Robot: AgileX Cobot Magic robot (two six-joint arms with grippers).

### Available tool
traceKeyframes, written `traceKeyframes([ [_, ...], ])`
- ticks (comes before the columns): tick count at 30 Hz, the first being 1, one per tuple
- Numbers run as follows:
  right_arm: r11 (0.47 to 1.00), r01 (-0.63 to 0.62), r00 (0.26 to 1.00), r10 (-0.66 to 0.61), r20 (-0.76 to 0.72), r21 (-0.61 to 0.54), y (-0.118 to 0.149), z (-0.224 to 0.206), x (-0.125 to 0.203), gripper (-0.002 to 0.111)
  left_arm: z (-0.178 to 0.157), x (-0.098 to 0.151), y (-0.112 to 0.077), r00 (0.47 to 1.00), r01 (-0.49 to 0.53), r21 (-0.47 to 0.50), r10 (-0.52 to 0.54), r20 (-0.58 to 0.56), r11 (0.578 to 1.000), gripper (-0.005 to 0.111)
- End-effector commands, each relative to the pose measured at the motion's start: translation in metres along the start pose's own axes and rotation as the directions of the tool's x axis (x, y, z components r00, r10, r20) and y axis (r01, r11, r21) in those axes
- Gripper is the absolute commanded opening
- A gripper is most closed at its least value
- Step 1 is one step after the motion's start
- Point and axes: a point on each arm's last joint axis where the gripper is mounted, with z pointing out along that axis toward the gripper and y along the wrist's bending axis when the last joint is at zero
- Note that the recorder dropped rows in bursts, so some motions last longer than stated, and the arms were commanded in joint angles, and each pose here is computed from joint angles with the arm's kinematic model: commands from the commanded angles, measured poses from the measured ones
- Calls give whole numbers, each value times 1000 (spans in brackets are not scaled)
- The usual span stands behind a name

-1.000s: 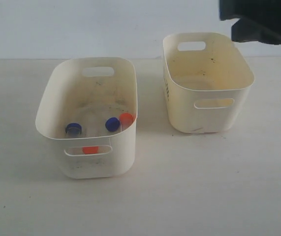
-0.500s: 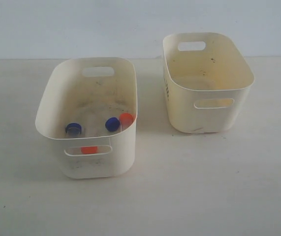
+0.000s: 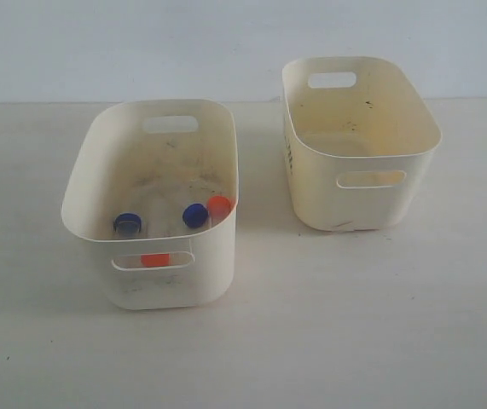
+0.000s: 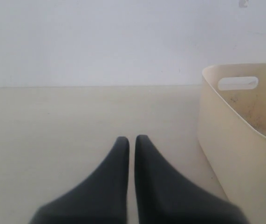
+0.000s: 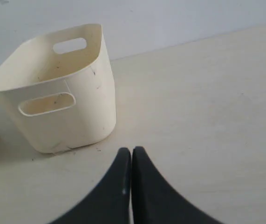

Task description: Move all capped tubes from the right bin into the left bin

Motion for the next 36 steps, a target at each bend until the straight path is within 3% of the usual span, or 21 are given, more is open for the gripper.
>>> traceKeyframes([
  [1,993,104,994,-105,6,48,-4,0,-1,0,0,1,0,1000,4,0,-4,3,1000,4],
  [9,996,44,999,-46,19,82,-7,-1,-2,0,0,1,0,1000,4,0,-4,3,1000,4],
  [36,996,39,999,-41,19,79,-7,-1,-2,0,0,1,0,1000,4,0,-4,3,1000,4],
])
